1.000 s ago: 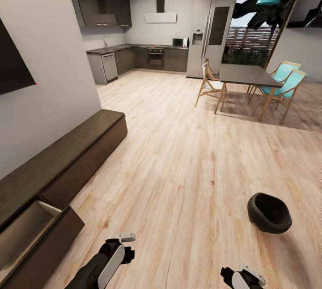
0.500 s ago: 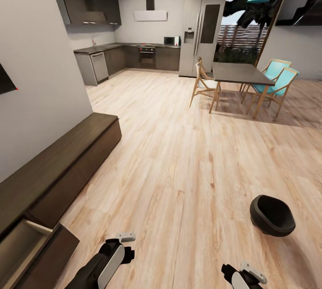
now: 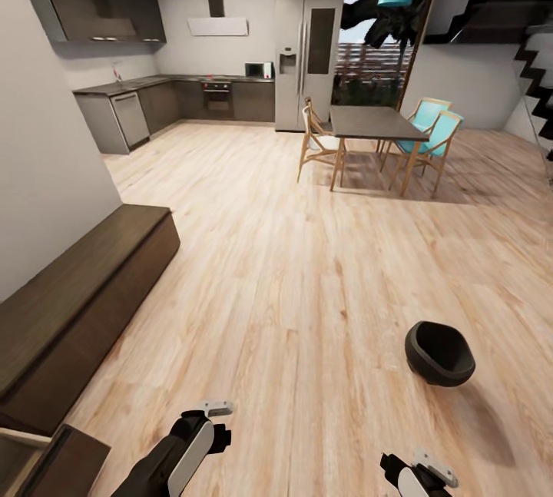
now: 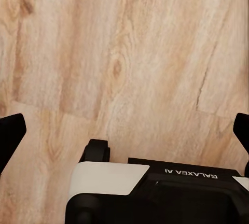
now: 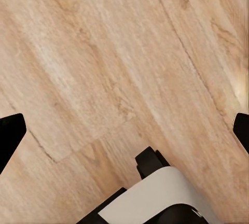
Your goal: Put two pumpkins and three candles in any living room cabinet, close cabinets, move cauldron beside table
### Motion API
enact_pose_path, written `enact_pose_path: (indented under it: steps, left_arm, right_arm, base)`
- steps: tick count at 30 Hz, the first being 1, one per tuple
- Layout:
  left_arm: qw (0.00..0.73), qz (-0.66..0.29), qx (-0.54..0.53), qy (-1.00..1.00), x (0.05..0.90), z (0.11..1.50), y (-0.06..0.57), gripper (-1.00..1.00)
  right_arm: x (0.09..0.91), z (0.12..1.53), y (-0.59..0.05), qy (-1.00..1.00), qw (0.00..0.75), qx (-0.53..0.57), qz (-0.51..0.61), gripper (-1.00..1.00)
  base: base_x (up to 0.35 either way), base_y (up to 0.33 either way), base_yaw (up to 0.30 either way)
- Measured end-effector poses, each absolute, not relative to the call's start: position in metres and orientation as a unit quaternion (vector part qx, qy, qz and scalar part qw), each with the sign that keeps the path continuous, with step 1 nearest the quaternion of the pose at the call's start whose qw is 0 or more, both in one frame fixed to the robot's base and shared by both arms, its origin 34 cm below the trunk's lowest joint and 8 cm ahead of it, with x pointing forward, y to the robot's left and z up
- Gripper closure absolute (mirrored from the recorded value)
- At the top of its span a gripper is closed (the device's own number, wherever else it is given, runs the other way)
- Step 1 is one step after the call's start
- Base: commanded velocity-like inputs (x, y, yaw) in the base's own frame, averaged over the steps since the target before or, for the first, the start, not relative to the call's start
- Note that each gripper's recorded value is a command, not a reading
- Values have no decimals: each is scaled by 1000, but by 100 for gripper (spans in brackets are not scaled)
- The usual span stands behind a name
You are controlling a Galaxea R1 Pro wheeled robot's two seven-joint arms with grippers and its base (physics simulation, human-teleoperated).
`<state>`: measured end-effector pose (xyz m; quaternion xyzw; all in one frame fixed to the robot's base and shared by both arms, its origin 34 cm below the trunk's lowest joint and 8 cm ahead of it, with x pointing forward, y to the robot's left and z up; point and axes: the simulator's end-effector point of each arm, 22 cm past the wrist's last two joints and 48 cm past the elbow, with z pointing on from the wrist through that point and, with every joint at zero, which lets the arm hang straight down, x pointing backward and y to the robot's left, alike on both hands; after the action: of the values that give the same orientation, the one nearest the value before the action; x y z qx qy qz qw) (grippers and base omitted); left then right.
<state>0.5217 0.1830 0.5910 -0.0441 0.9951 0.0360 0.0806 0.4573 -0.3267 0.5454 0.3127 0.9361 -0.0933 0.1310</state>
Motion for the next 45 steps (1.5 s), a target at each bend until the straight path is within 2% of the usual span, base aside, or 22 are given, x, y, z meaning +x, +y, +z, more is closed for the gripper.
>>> enact_pose_path:
  steps: [12,18,45]
  left_arm:
    - [81,36,-44,995,522,591,183,-100]
    - [81,37,-44,995,522,591,184,-100]
    - [82,38,-45,995,522,591,186,-100]
  right_arm:
    - [457,545,-327,936,131,313,-93,-100]
    - [457,545,-326,936,131,312,-94,-100]
    - [460,546,-323,938,136,306,-93,-100]
  base:
    - [6,2,-279]
    - [191,142,-225]
    - [252,195,-1]
